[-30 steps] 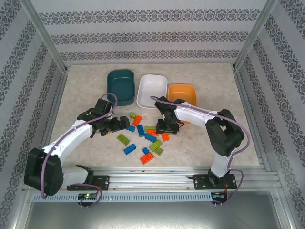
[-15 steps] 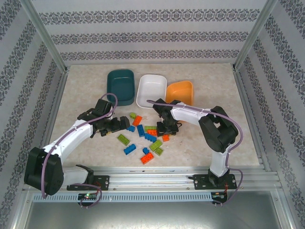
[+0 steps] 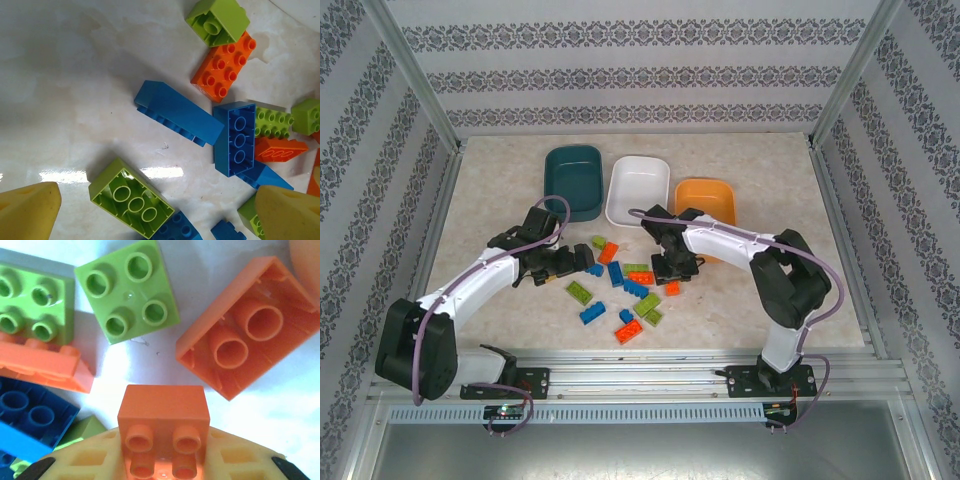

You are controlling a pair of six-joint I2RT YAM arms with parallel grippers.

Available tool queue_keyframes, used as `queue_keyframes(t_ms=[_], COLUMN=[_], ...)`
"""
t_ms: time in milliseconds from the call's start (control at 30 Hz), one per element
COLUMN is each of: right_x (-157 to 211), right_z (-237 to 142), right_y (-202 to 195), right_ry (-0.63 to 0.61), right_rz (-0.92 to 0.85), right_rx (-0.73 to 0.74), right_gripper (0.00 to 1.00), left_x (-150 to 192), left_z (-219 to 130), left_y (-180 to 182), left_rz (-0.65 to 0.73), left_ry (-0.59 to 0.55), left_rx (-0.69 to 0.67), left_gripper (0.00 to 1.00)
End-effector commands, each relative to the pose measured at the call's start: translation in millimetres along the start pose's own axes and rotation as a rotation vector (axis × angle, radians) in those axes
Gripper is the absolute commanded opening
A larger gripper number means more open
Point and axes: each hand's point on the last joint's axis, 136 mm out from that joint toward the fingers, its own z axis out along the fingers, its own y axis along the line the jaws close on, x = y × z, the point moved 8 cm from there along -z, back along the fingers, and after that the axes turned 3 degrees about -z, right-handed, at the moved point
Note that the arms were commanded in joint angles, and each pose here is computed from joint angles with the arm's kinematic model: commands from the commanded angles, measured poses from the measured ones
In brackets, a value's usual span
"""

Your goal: Sort the legos into containers by color

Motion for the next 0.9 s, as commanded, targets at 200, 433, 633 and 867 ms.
queue_keyframes(t_ms=[200, 433, 633, 867], right_x=[14.7, -33.4, -86.5, -115.0], right_z=[-76.8, -110.3, -90.2, -54.2], right_y=[-3.1, -54.0, -88.1, -107.6], right_ry=[-0.124, -0.239, -0.233, -0.179], right_rz=[0.035, 0.205, 0.279, 0.331], right_rx=[-0.097, -0.187, -0.193, -0.182], right_gripper=[0.31, 0.31, 0.31, 0.32], left_x=[-5.8, -10.2, -20.3, -38.3], left_z=[-4.4, -13.7, -15.1, -3.0], left_y=[-10.3, -14.9, -22.3, -36.9], left_rz=[0.02, 0.044, 0.047, 0.177], left_ry=[-0.02, -0.041, -0.036, -0.001], left_rx=[0.038, 0.03, 0.015, -0.043], left_gripper=[1.0, 1.0, 1.0, 0.92])
